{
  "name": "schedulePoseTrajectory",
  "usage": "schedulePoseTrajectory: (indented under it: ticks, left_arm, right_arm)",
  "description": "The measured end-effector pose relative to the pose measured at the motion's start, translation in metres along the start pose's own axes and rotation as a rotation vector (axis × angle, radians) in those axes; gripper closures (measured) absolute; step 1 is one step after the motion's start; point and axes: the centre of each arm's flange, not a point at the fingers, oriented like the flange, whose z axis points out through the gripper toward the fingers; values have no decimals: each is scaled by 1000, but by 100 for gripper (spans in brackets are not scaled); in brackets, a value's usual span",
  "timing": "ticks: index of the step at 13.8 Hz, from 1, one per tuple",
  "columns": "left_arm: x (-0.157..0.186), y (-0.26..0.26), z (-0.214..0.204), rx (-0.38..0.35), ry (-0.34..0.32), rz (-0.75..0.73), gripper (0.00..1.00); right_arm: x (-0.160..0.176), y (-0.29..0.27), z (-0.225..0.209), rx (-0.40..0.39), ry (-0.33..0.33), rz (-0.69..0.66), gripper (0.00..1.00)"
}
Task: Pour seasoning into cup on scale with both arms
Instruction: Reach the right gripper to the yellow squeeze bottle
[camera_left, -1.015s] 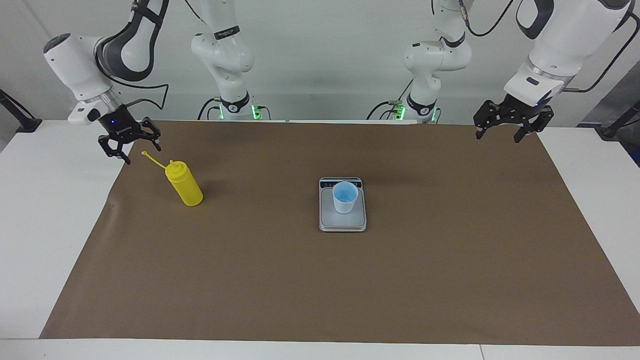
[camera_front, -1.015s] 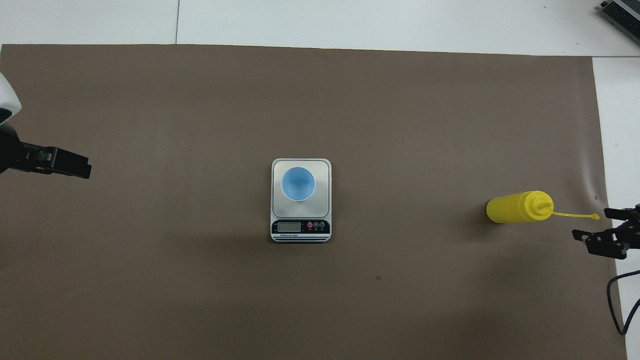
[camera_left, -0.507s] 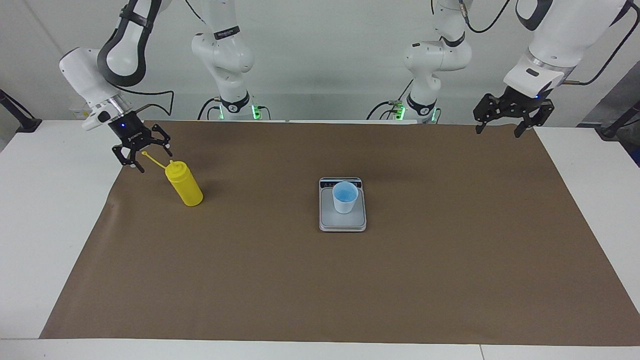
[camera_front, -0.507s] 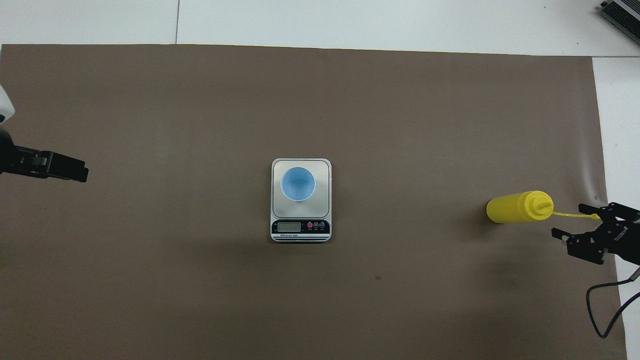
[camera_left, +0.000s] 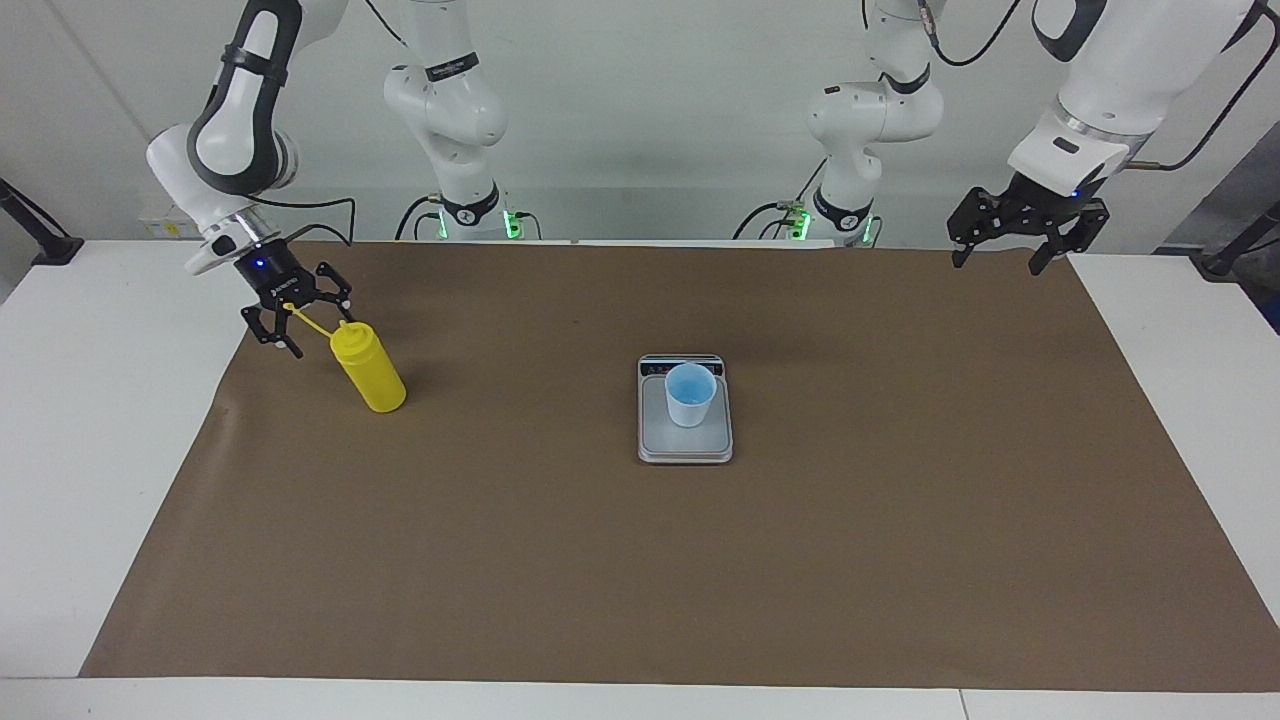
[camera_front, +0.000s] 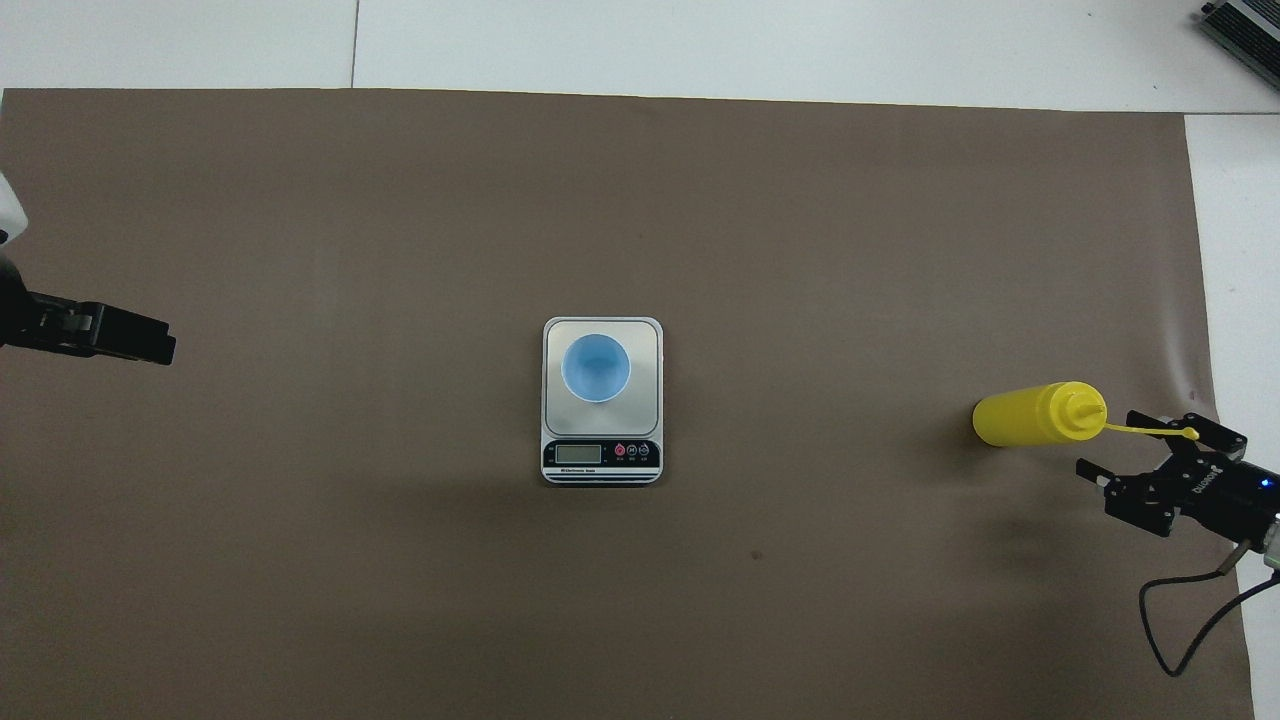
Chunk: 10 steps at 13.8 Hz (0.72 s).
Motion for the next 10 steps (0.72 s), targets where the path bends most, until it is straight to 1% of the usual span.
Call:
schedulePoseTrajectory:
  ticks: [3, 6, 10]
  left_arm:
    - [0, 0, 0, 0, -1, -1, 0]
    - [0, 0, 0, 0, -1, -1, 0]
    - [0, -1, 0, 0, -1, -1, 0]
  right_arm:
    - [-14, -1, 15, 10, 45, -58, 0]
    - [-13, -2, 21, 9, 79, -57, 0]
    - [-17, -4, 33, 26, 113, -86, 0]
